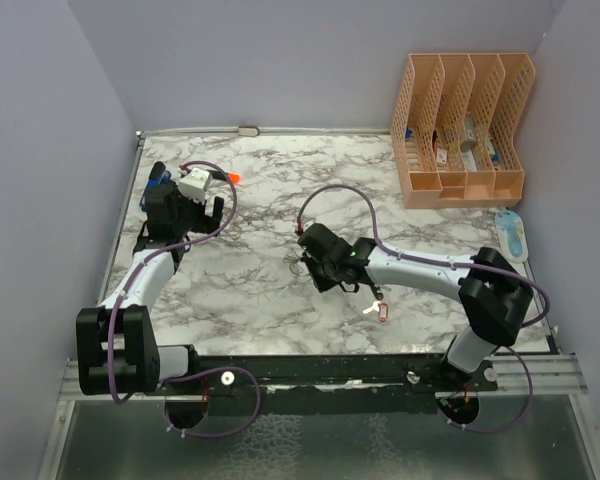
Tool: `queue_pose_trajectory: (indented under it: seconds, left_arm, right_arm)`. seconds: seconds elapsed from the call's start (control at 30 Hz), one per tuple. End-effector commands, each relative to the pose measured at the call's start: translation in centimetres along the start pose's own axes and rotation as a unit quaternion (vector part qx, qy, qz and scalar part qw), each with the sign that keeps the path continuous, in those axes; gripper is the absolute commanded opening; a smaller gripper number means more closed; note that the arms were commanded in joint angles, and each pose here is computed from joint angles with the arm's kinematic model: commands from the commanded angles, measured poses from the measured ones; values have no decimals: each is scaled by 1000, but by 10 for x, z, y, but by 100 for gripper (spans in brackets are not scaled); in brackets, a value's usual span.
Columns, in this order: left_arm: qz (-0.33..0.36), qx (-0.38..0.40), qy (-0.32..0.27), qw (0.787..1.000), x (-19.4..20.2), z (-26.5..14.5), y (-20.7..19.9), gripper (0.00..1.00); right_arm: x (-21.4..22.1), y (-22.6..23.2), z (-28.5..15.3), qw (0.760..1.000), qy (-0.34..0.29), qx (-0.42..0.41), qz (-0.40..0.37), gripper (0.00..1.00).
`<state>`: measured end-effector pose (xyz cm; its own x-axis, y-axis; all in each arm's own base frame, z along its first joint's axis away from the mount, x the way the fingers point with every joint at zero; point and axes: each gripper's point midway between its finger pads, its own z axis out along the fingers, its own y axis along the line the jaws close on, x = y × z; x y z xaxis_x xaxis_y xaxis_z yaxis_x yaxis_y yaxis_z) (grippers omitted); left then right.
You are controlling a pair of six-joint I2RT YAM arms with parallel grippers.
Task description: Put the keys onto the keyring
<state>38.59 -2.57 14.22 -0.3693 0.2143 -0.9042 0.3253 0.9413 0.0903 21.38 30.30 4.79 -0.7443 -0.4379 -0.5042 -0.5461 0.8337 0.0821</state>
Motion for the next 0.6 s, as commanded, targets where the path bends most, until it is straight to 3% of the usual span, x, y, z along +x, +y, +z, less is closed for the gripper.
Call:
queue_pose_trajectory:
  seconds: [0.0, 0.17, 0.37, 0.47, 0.57]
  left_arm:
    - [-7, 11, -9, 1000, -4, -2, -3, 95]
    - [-7, 12, -8, 1000, -3, -2, -3, 95]
    - [-11, 15, -5, 1000, -1, -1, -4, 95]
    - [-11, 15, -5, 1000, -2, -1, -3, 95]
    - [-13, 17, -4, 1000, -1, -2, -4, 95]
  right_arm:
    - [-55, -2, -16, 997, -68, 34, -23, 5]
    - [-86, -5, -10, 992, -103, 64, -33, 18]
    - [-134, -18, -21, 977, -189, 102, -13, 29]
    - [-146, -22, -25, 975, -198, 97, -24, 27]
    - [-134, -11, -15, 982, -167, 63, -62, 20]
